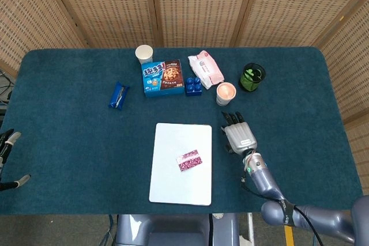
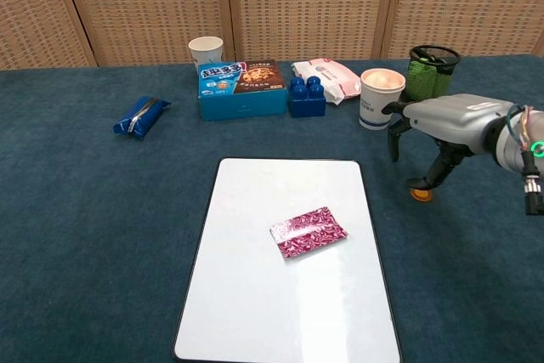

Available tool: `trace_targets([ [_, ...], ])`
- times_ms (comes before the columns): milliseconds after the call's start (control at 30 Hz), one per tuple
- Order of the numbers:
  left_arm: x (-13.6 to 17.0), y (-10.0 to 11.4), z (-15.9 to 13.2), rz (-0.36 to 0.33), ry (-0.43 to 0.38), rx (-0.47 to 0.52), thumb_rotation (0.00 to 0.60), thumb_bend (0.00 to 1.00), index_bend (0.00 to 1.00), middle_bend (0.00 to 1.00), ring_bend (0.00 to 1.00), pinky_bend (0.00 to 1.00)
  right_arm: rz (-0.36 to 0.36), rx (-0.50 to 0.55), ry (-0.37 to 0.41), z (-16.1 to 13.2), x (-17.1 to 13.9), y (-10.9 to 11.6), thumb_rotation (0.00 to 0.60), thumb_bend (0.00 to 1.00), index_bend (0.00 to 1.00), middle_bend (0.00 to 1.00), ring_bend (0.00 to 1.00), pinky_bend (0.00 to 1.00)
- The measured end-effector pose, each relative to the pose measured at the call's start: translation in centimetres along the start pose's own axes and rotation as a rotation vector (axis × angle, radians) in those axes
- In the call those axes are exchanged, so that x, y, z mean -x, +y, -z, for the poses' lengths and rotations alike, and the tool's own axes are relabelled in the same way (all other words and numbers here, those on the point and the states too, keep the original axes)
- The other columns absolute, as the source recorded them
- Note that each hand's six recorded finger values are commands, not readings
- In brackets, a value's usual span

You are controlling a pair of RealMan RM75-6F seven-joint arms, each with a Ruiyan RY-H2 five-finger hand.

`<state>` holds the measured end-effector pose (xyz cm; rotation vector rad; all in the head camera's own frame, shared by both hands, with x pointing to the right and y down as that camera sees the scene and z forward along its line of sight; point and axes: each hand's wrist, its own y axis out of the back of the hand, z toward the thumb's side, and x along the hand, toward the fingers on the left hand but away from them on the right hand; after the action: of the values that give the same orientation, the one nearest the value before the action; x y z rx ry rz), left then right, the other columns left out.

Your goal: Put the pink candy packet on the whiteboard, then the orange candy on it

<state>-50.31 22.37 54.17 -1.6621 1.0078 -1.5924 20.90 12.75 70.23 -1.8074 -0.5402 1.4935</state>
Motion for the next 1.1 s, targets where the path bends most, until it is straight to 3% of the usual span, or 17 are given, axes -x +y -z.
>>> trace_targets([
  [600, -0.1, -0.1, -0.1, 0.004, 0.001, -0.002, 0.6, 0.0, 0.0, 0.0, 0.0, 0.0, -0.041, -0.014, -0.042, 3.1, 0.0, -3.3, 0.6, 0.36, 0.39, 0.0, 0.0, 0.0],
  [1100, -0.2, -0.2, -0.1, 0.007, 0.002, -0.002, 0.6, 0.0, 0.0, 0.0, 0.0, 0.0, -0.044, -0.019, -0.039, 2.9, 0.5, -4.2, 0.6, 0.36, 0.39, 0.0, 0.0, 0.0],
])
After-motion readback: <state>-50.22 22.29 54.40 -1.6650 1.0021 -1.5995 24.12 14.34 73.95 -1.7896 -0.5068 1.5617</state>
